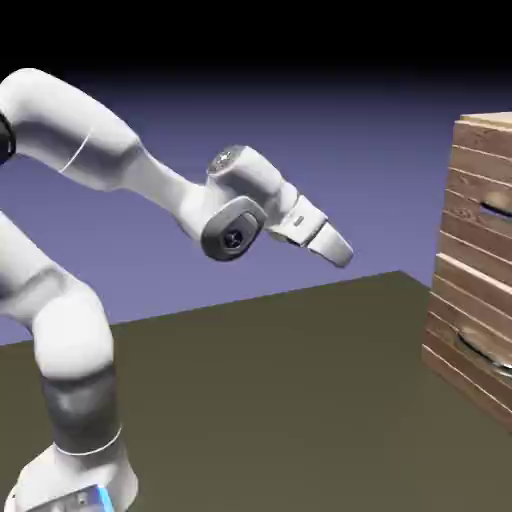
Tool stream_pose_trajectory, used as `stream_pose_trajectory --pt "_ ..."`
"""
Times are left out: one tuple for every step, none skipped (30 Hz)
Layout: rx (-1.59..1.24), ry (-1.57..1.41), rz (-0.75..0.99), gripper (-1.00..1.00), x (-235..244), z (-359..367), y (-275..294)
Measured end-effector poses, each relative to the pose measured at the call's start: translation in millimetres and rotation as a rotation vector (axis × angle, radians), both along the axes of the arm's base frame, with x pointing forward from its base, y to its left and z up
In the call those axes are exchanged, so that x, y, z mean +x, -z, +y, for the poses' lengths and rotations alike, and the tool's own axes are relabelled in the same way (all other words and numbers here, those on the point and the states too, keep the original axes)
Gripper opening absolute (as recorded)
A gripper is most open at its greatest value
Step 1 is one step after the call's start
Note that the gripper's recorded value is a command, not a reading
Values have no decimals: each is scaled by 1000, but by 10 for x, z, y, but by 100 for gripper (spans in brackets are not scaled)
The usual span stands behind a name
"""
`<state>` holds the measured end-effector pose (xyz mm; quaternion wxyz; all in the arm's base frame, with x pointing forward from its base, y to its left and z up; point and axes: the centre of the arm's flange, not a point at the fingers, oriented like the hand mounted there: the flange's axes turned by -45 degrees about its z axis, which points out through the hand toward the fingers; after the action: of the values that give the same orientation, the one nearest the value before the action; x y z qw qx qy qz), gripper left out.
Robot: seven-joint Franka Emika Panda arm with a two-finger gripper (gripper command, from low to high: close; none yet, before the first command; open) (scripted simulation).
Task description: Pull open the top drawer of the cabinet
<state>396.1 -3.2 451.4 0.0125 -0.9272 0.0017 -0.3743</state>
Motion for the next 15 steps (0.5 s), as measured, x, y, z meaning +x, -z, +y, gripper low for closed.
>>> stream_pose_trajectory --pt "45 31 26 0 55 -65 62" --pt "89 63 51 0 107 -128 128" --pt "131 95 77 0 157 -191 199" --pt "173 127 103 0 204 -252 272" --pt "213 160 128 0 249 -313 349" --pt "252 194 153 0 291 -372 428" --pt "290 228 178 0 331 -430 510" --pt "327 262 202 0 367 -487 593" --pt "363 297 226 0 401 -542 677" --pt "398 332 249 0 432 -597 762" --pt "431 368 270 0 461 -651 848" --pt "464 404 291 0 487 -703 933" --pt "496 441 310 0 510 -755 1018" --pt "526 477 329 0 532 -806 1102" --pt "556 514 346 0 551 -855 1184"
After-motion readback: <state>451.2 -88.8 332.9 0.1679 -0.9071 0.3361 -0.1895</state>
